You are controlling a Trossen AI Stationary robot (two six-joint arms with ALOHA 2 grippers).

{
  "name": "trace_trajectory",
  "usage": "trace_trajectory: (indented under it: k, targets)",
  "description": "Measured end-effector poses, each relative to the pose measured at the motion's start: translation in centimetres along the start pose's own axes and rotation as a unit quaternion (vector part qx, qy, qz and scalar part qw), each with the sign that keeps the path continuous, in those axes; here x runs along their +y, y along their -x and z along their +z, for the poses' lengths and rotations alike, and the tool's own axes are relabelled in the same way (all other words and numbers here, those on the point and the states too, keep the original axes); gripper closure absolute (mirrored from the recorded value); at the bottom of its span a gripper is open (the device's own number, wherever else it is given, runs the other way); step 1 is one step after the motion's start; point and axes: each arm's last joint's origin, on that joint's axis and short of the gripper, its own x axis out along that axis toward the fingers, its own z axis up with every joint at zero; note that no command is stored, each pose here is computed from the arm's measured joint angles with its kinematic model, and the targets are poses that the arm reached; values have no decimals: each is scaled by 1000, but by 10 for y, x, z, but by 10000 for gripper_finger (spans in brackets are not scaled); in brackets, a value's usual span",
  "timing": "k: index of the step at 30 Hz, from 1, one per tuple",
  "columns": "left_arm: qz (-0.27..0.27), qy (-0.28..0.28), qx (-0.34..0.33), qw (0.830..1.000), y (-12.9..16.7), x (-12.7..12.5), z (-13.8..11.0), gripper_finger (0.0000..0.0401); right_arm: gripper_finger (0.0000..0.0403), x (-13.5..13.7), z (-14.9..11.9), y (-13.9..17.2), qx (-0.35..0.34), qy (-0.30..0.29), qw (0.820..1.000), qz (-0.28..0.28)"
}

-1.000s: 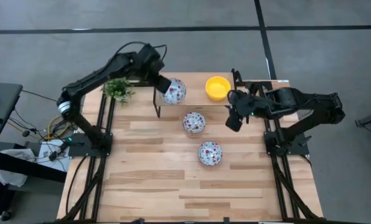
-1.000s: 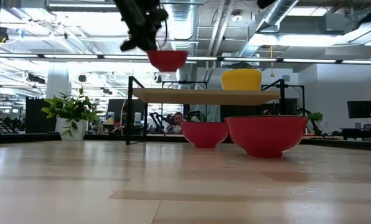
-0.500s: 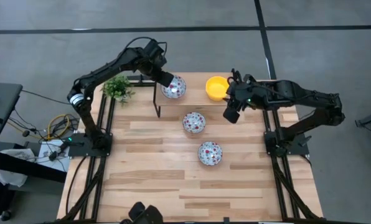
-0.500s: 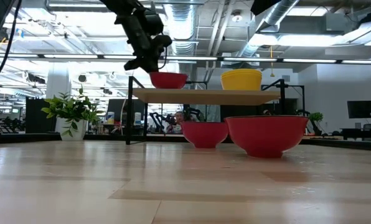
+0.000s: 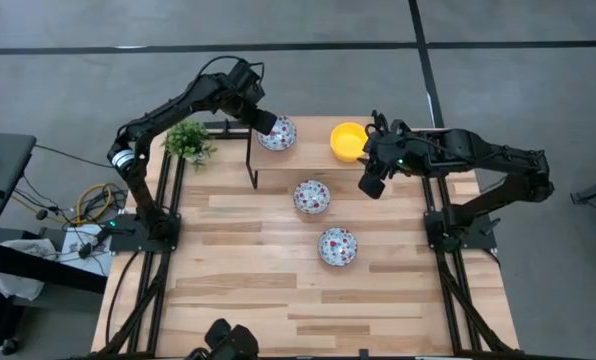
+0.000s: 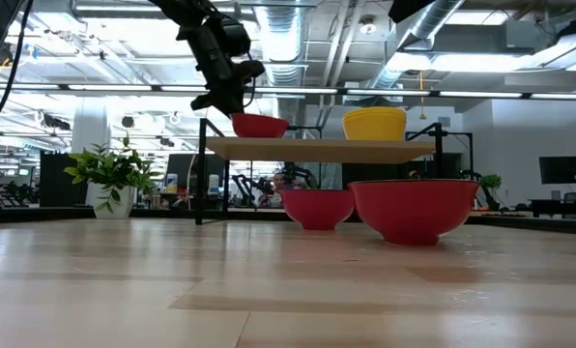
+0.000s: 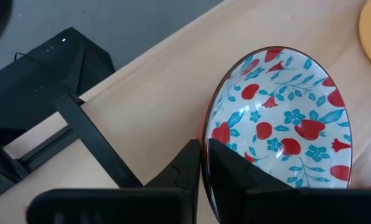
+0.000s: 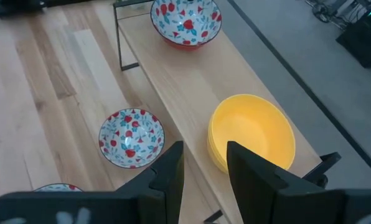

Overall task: Pick & Place Mini bowls
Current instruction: Put the bottom left printed bowl on the shelf, then stack the bottom printed bowl on the printed bowl on the shelf

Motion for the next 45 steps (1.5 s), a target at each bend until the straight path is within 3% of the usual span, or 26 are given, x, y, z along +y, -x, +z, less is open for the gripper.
trace_trajectory:
  k: [8,25,45]
  targets:
    - [0,-3,2,1000,0,0,0,359,290,0,0,0,0,7,1000,2]
    - [1,0,10,1000,0,0,-2,252,290,2,0,0,4,13,1000,26]
    - [-18,-13,9,1000,12,-10,-7,180,290,3,0,0,5,12,999,40]
